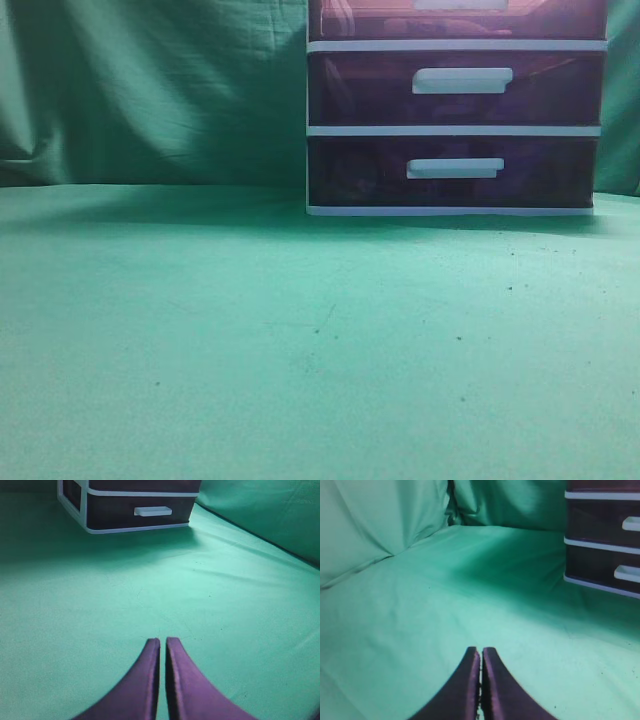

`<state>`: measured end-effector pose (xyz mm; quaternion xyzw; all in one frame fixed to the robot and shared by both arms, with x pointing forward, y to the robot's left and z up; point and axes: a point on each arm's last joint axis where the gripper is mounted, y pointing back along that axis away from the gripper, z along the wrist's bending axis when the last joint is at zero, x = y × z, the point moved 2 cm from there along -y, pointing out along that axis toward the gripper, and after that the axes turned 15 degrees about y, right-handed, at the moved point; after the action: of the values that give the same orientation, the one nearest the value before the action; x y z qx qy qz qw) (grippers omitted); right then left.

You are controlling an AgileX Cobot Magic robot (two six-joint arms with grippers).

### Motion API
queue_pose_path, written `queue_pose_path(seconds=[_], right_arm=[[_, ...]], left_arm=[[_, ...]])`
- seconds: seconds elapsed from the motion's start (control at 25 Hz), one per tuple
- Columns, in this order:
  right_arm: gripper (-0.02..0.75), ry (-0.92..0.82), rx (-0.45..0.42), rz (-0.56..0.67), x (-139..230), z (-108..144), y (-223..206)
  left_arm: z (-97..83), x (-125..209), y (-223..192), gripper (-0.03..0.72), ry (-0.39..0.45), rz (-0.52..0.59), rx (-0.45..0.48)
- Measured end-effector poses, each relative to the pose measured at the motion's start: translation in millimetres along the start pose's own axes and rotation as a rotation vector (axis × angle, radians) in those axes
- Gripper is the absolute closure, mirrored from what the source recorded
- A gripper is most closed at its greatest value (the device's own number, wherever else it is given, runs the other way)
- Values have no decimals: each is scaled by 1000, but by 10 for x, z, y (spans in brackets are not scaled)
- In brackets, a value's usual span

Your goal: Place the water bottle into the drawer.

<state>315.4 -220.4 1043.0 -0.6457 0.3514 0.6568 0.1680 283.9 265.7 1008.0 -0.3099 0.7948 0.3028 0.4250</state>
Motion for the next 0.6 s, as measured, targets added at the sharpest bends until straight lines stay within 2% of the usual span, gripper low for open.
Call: queue_pose_path(seconds=[0.32, 0.48, 0.6], right_arm=[[738, -3, 9, -12, -13, -10, 0], [738, 132, 31, 12, 16, -35, -2], [738, 160, 55, 59, 157, -59, -27]], left_arm=[[0, 0, 0, 688, 0, 0, 0], [0, 0, 0, 688, 0, 0, 0], [0, 0, 0, 688, 0, 0, 0]])
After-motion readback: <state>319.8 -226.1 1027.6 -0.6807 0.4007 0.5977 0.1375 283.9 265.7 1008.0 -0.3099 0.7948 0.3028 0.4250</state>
